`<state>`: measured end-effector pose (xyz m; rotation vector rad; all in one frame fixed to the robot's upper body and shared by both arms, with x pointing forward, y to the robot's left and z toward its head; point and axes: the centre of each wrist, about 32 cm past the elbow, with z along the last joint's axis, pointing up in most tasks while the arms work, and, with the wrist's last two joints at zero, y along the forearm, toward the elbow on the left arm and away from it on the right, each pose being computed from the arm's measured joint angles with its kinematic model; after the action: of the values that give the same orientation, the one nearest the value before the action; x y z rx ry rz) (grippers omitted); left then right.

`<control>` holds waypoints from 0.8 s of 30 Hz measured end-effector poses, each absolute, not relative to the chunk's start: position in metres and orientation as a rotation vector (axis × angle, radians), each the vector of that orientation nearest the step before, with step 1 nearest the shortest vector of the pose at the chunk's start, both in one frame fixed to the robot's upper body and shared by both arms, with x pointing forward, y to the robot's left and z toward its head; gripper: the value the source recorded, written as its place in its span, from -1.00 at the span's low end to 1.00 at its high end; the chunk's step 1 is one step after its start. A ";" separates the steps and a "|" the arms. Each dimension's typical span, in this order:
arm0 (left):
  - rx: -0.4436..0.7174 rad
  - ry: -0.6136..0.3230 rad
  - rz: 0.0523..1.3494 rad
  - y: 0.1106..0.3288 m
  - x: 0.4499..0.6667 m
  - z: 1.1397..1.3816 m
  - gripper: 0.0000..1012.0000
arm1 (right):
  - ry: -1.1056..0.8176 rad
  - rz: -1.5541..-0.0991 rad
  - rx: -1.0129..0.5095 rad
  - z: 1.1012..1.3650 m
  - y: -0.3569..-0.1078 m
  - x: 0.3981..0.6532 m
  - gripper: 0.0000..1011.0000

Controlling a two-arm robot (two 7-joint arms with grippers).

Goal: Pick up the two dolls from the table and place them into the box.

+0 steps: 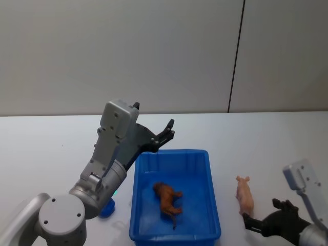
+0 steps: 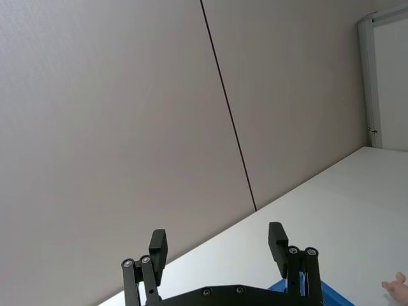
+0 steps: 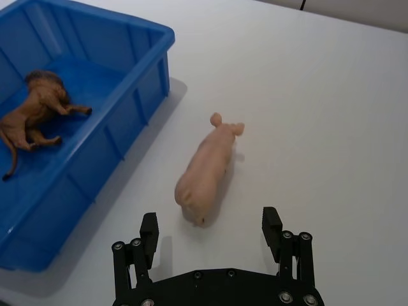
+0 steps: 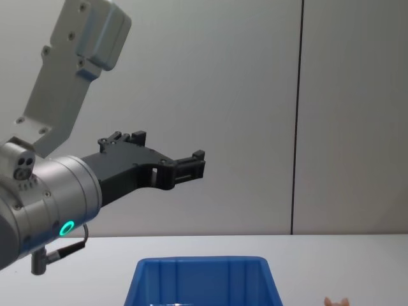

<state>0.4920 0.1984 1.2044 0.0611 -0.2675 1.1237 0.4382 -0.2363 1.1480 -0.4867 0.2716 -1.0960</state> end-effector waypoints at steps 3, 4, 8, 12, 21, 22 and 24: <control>0.061 -0.268 1.124 0.198 0.492 1.204 0.98 | 0.262 -1.098 -0.478 1.146 -0.232 0.442 0.98; 0.061 -0.268 1.124 0.198 0.492 1.204 0.98 | 0.258 -1.099 -0.476 1.146 -0.231 0.442 0.98; 0.061 -0.268 1.124 0.198 0.492 1.204 0.98 | 0.244 -1.105 -0.464 1.143 -0.224 0.448 0.98; 0.061 -0.268 1.124 0.198 0.492 1.204 0.98 | 0.238 -1.121 -0.460 1.140 -0.218 0.454 0.98; 0.061 -0.268 1.124 0.198 0.492 1.204 0.98 | 0.249 -1.146 -0.473 1.132 -0.206 0.468 0.98; 0.061 -0.267 1.124 0.198 0.492 1.204 0.98 | 0.249 -1.148 -0.475 1.132 -0.205 0.470 0.98; 0.061 -0.268 1.124 0.198 0.492 1.204 0.98 | 0.253 -1.150 -0.479 1.130 -0.201 0.474 0.98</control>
<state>0.4920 0.1984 1.2044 0.0611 -0.2676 1.1237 0.4743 -0.2007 1.1298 -0.4791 0.2526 -1.1502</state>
